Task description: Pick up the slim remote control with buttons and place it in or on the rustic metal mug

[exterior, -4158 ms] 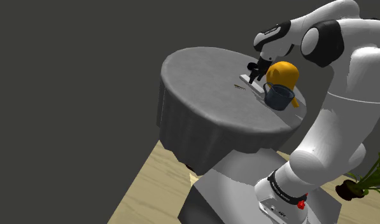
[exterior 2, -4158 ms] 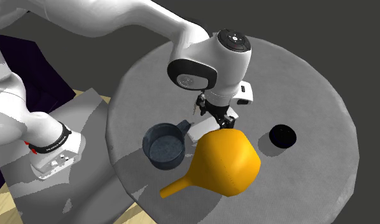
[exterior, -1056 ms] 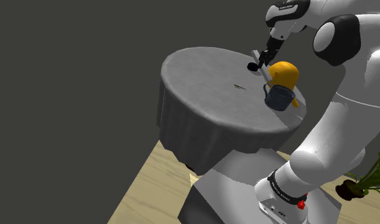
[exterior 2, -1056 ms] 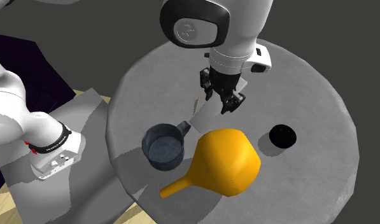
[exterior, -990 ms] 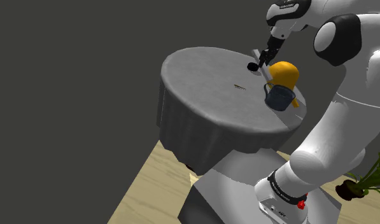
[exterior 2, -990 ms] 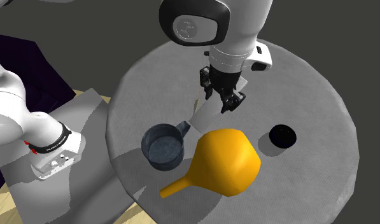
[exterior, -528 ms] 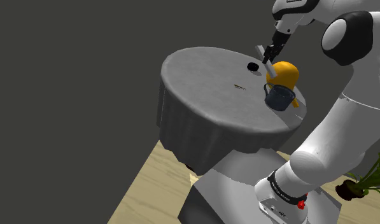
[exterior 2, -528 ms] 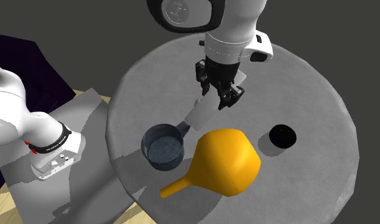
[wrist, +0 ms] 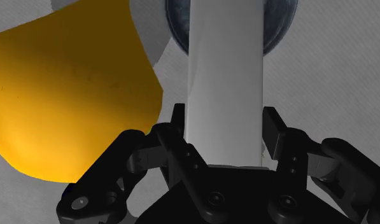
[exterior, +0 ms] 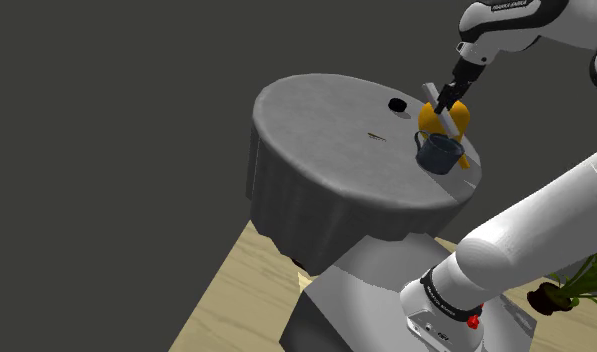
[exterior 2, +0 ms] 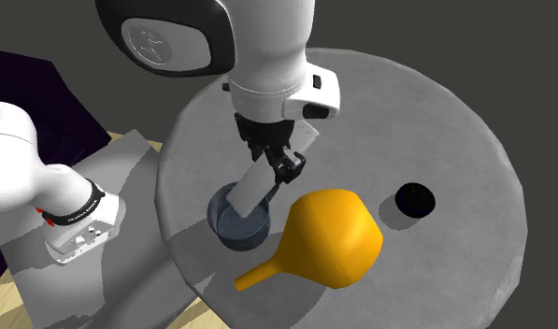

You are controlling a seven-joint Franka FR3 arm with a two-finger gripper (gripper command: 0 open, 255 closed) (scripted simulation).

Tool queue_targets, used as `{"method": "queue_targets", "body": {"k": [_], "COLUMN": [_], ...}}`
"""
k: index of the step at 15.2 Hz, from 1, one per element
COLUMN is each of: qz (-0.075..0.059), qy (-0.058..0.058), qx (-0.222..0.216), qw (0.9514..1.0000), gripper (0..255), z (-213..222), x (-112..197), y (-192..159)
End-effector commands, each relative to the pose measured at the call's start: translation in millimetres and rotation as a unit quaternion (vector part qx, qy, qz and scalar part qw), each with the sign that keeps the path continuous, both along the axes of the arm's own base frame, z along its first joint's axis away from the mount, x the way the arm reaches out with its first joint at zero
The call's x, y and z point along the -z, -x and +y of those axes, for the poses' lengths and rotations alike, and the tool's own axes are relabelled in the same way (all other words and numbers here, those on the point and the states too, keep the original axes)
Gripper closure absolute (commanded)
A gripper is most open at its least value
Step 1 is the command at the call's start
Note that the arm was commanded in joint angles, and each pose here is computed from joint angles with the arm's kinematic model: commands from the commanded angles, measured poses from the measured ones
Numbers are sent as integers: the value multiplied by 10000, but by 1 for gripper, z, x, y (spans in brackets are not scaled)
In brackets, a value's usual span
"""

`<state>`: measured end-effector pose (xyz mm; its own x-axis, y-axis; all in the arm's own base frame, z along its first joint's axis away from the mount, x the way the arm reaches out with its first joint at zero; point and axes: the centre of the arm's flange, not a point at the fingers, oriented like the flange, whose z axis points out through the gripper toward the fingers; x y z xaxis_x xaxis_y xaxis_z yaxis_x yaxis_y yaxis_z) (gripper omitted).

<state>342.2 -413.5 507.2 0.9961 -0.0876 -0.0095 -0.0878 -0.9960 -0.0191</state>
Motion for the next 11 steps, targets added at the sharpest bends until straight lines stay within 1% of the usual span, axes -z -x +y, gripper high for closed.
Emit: {"method": "queue_targets", "body": {"k": [1, 3, 11], "qz": [-3, -3, -3], "qy": [5, 5, 5], "qx": [-9, -9, -9], "qw": [10000, 10000, 10000], "gripper": [255, 255, 255], "z": [8, 16, 16], "x": [0, -1, 41], "y": [27, 56, 56]}}
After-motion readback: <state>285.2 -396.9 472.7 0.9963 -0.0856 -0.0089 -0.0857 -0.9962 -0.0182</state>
